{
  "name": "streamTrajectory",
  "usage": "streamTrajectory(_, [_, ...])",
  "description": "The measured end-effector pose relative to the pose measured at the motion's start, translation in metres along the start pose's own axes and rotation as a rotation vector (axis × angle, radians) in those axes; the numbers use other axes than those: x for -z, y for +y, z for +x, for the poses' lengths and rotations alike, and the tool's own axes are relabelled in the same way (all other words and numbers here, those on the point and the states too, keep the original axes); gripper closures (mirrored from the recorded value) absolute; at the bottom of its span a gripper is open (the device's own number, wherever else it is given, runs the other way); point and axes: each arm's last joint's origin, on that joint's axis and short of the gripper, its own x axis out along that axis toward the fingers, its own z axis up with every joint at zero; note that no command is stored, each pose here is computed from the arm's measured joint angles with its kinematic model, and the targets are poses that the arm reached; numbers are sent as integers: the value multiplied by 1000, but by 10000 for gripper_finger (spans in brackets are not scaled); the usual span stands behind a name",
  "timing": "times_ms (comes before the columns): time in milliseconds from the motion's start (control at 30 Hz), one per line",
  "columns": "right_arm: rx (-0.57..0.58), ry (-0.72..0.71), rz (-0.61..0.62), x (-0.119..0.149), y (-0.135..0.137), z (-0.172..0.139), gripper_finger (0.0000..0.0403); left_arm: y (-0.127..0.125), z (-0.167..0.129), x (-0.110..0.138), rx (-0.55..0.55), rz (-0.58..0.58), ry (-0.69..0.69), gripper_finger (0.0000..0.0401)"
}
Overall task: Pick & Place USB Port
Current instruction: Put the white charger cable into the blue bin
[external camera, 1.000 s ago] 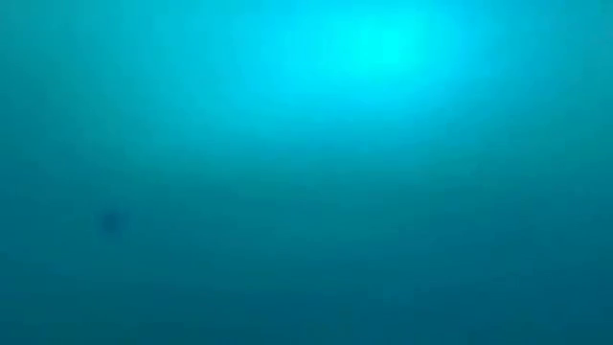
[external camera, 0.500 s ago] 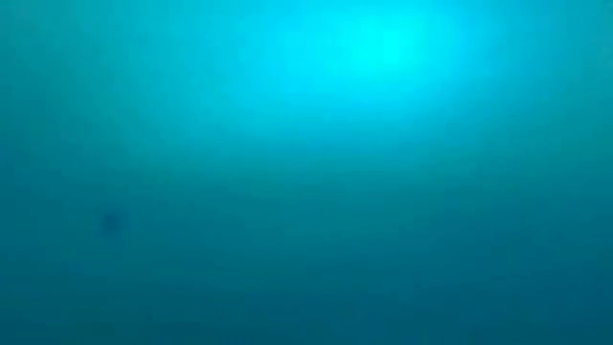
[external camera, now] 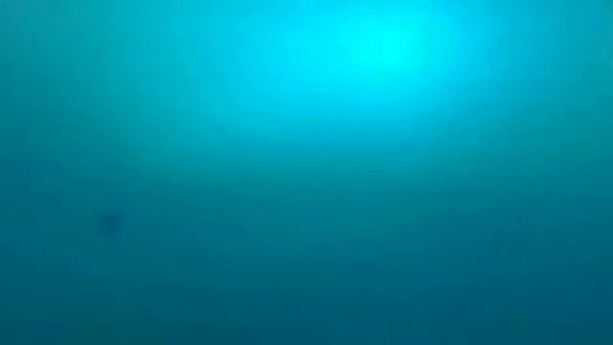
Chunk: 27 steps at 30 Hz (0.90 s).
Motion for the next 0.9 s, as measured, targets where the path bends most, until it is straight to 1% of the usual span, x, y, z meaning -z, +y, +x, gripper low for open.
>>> streamTrajectory(33, [-4, -4, 2, 0, 0, 0, 218, 0, 0, 0, 2, 0, 0, 336])
streamTrajectory(67, [-9, -6, 3, -1, 1, 0, 218, 0, -2, 0, 7, 0, -4, 365])
streamTrajectory(100, [-20, -3, 4, -1, 1, 0, 218, 0, -3, 0, 14, 1, -13, 377])
streamTrajectory(233, [-35, -3, 6, -1, 2, 0, 218, 0, -14, 1, 52, 4, -22, 382])
streamTrajectory(333, [-34, -2, 2, -1, 2, 0, 218, -5, -33, 9, 101, 39, -43, 382])
streamTrajectory(433, [-32, 0, -6, -1, 2, -2, 218, -17, -59, 18, 205, 154, -105, 382])
streamTrajectory(567, [-30, 1, -10, -2, 1, -3, 218, -44, -94, 29, 381, 386, -213, 383])
streamTrajectory(667, [-26, 7, -15, -1, 1, -3, 218, -66, -107, 28, 482, 522, -276, 383])
streamTrajectory(700, [-25, 8, -17, -1, 1, -3, 218, -73, -108, 26, 497, 552, -290, 383])
streamTrajectory(767, [-21, 11, -18, -1, 0, -3, 218, -83, -102, 19, 478, 589, -279, 383])
streamTrajectory(833, [-15, 19, -21, 0, 0, -3, 218, -92, -90, 12, 458, 618, -230, 383])
streamTrajectory(900, [-13, 19, -23, 0, -1, -3, 218, -101, -76, 8, 463, 654, -170, 383])
